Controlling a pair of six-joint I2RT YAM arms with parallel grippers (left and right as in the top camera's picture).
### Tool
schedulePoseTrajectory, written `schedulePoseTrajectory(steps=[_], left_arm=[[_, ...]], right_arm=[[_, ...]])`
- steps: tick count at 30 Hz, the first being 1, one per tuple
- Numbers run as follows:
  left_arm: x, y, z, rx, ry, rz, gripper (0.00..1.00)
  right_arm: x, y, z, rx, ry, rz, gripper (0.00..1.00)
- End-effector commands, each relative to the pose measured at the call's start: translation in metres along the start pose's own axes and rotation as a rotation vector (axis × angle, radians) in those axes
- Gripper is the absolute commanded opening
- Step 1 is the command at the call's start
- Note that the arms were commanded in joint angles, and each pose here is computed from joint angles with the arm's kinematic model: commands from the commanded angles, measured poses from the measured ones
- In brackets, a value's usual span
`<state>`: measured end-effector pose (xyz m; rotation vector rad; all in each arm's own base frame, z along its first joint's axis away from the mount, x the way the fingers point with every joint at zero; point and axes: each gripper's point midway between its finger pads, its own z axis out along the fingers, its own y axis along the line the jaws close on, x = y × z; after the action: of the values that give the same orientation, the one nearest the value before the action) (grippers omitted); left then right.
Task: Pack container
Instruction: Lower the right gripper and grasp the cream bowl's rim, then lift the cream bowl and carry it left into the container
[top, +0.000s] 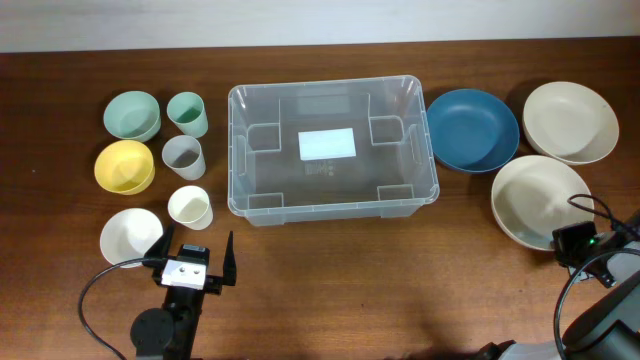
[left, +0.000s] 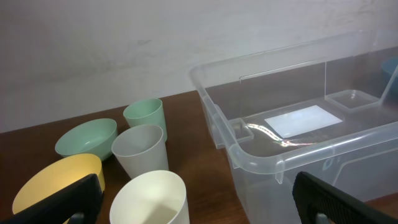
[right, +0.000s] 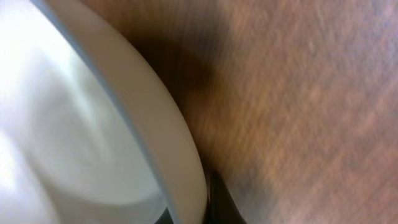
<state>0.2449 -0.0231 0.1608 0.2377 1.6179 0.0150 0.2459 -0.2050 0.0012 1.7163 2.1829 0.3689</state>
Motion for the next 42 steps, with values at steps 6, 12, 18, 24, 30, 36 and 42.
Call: schedulePoseTrajectory(steps=[6,12,18,24,30,36,42], left_arm=[[0.001,0.002,0.0,-0.011,0.001,0.009,0.99],[0.001,0.002,0.0,-0.011,0.001,0.009,0.99],[0.001,0.002,0.0,-0.011,0.001,0.009,0.99],[0.001,0.002,0.0,-0.011,0.001,0.009,1.0],[0.001,0.002,0.0,-0.011,0.001,0.009,1.0],[0.001,0.002,0.0,-0.011,0.001,0.009,1.0],[0.001,0.002,0.0,-0.011,0.001,0.009,0.99]], right_arm=[[-0.006,-0.001,-0.029,0.019,0.063,0.053,0.03],[-0.006,0.03,-0.06,-0.231,0.1,0.041,0.04],[-0.006,0.05,-0.102,-0.374,0.061,0.02,0.04],[-0.006,0.086,-0.17,-0.446,-0.065,-0.091,0.04],[0.036,0.182,-0.259,-0.604,-0.16,-0.378,0.04],[0.097,0.263,-0.275,-0.667,-0.183,-0.556,0.04],[0.176,0.317,-0.234,-0.693,-0.059,-0.707,0.04]])
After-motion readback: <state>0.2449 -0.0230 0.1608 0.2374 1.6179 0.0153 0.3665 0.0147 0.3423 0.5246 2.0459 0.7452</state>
